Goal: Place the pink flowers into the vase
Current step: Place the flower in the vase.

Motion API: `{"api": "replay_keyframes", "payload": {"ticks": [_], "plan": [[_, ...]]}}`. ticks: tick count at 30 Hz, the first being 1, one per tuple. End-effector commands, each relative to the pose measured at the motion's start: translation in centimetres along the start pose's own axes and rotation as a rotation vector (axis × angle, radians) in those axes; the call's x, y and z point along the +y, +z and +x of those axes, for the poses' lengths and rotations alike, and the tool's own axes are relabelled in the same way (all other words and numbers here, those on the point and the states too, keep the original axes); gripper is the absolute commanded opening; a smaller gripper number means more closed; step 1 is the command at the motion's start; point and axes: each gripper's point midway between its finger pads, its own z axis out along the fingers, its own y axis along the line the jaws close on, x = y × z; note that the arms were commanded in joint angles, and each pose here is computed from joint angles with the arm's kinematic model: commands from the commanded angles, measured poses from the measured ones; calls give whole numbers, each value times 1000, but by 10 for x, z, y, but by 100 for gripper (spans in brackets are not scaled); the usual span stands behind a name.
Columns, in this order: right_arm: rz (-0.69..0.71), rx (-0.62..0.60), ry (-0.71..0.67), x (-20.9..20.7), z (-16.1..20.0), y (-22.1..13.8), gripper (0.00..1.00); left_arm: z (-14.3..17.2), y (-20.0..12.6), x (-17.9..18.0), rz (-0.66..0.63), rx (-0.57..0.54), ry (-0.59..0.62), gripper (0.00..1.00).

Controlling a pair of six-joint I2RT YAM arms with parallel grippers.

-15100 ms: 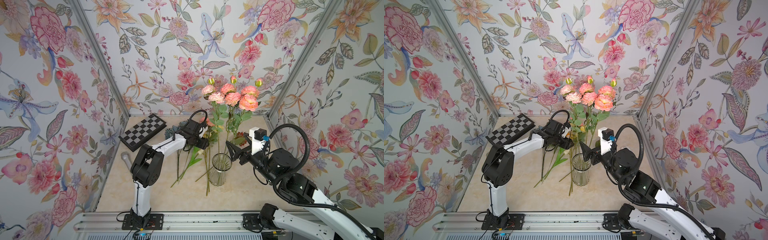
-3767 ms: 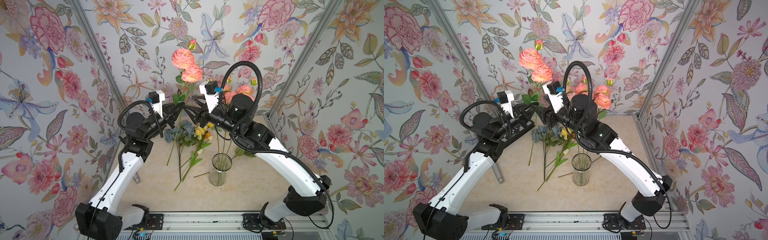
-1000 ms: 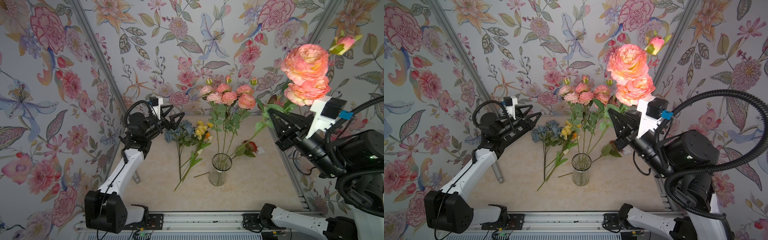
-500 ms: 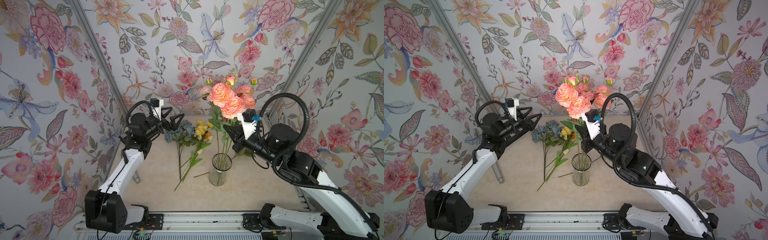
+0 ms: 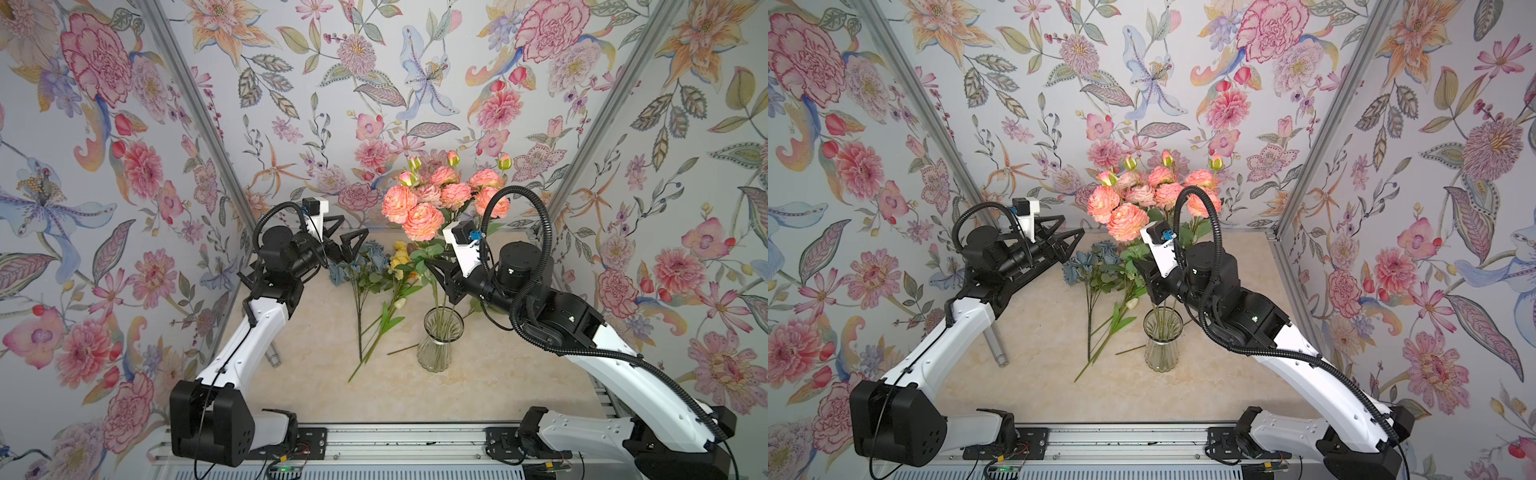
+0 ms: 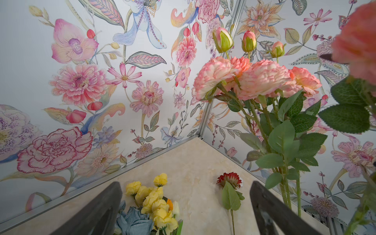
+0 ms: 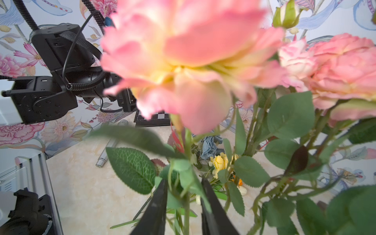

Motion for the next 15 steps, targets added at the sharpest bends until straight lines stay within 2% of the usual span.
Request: {"api": "replay_keyframes", "payload": {"ticks": [1, 9, 15], "plan": [[11, -43, -1, -4, -11, -4, 38, 6, -1, 9, -33, 17, 23, 99], [48, -127, -7, -13, -37, -33, 53, 4, 1, 18, -80, 28, 24, 99], [93, -219, -23, -22, -61, -71, 68, 9, -9, 54, -310, 92, 33, 99]]}}
